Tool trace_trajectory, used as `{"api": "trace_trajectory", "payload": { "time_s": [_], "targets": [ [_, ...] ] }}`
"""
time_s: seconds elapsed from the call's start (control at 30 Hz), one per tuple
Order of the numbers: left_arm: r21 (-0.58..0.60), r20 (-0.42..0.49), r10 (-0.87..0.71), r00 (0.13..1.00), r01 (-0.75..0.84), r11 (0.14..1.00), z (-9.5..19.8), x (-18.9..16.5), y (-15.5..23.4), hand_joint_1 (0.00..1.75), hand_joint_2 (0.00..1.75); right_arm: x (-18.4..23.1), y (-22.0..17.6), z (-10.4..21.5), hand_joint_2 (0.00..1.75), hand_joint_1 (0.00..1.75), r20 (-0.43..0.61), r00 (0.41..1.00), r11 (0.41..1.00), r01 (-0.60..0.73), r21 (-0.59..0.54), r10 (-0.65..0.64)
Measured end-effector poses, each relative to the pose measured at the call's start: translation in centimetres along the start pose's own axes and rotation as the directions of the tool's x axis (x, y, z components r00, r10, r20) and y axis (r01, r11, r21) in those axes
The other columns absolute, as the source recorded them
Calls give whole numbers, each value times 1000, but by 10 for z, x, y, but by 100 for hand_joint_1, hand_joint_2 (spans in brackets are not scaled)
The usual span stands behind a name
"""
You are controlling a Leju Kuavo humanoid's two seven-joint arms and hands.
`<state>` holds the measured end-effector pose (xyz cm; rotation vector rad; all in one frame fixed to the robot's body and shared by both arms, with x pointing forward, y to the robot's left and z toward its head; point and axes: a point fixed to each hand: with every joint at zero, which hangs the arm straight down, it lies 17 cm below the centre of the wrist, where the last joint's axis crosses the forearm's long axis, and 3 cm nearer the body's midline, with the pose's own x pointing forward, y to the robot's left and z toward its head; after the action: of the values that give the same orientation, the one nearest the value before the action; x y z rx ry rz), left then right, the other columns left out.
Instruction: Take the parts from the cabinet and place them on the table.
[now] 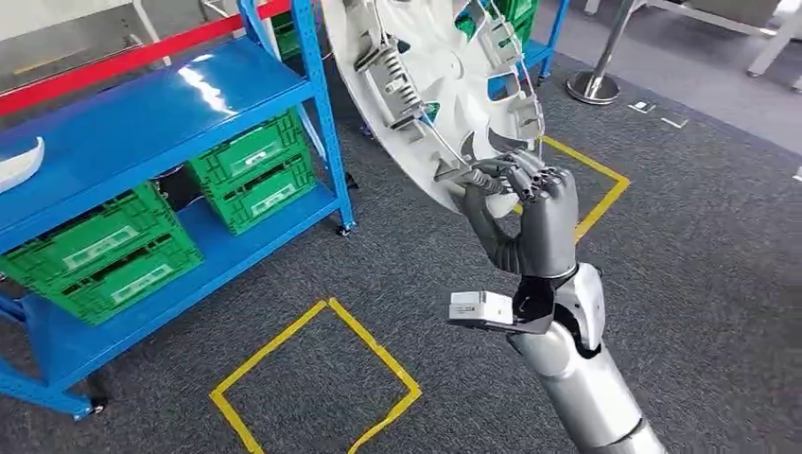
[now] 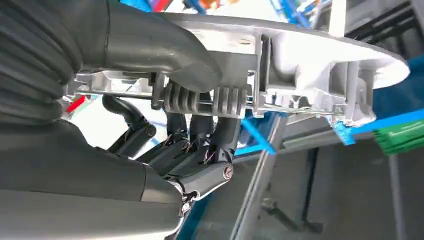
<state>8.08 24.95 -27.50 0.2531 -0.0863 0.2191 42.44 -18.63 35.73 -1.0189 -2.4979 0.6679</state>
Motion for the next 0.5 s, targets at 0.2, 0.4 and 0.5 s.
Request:
{"api": "trace_trajectory", "payload": {
  "time_s": [0.2,0.4,0.5],
  "targets": [
    [7,22,-7,1000,7,1000,0,5,0,0,175,-1,-8,7,175,175,-10,1000,1000,-21,-22,20],
    [5,4,-3,1000,3,1000,1,0,-2,0,175,-6,-14,14,175,175,-19,999,999,-30,-31,29],
    [-5,4,3,1000,-3,1000,1,2,-4,0,175,-8,-15,16,175,175,-16,999,999,-36,-28,35]
  ]
}}
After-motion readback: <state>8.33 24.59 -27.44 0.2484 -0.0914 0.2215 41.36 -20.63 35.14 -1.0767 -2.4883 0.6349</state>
